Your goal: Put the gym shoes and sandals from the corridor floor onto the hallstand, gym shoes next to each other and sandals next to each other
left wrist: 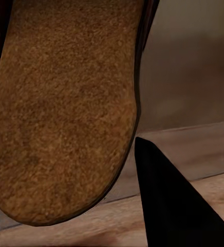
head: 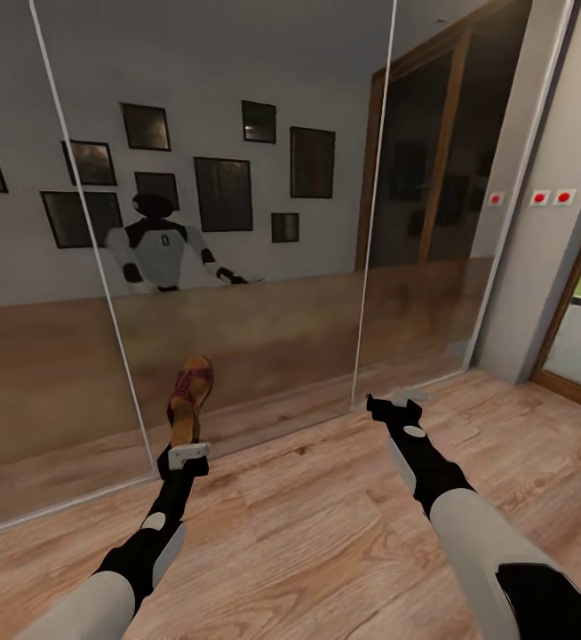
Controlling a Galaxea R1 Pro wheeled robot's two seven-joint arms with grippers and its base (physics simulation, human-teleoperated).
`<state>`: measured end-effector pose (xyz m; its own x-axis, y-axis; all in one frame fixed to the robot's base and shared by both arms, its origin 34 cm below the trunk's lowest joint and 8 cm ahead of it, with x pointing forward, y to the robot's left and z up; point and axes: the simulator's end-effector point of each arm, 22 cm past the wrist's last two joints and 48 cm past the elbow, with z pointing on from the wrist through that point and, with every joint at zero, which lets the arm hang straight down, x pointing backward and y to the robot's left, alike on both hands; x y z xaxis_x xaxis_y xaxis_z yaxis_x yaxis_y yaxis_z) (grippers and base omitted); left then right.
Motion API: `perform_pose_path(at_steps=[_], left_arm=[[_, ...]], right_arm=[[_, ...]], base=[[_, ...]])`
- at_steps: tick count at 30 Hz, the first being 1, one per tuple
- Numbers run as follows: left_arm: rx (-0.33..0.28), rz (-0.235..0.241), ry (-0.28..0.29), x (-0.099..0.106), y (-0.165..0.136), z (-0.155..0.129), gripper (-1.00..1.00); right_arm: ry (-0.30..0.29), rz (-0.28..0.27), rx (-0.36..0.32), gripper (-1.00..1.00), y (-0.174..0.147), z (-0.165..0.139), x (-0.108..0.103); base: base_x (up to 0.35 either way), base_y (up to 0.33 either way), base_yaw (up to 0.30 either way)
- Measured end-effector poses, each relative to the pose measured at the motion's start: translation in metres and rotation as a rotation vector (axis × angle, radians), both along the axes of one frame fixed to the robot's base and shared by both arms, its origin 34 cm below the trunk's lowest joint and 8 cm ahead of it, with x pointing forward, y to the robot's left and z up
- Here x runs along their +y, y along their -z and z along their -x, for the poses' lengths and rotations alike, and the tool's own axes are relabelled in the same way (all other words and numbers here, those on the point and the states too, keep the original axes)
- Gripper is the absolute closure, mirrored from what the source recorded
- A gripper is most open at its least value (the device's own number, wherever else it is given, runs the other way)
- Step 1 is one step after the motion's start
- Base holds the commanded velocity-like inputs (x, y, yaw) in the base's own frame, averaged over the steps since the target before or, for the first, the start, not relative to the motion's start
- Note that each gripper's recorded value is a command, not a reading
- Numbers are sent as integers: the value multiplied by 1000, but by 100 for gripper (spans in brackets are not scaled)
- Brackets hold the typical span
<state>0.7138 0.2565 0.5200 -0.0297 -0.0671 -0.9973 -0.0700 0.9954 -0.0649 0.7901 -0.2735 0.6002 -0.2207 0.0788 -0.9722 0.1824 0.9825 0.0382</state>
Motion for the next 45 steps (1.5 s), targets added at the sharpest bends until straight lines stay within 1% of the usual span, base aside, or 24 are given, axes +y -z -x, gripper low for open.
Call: perform_pose_path(at_steps=[9,33,45], left_arm=[[1,0,-1,0,0,0,100],[0,0,-1,0,0,0,100],[0,-1,0,0,0,0,100]], right_arm=[[0,0,0,-100,0,0,0],[0,0,0,-100,0,0,0],[0,0,0,-100,0,0,0]], base=[[-43,-178,290],[-1,-9,290],[0,-205,290]])
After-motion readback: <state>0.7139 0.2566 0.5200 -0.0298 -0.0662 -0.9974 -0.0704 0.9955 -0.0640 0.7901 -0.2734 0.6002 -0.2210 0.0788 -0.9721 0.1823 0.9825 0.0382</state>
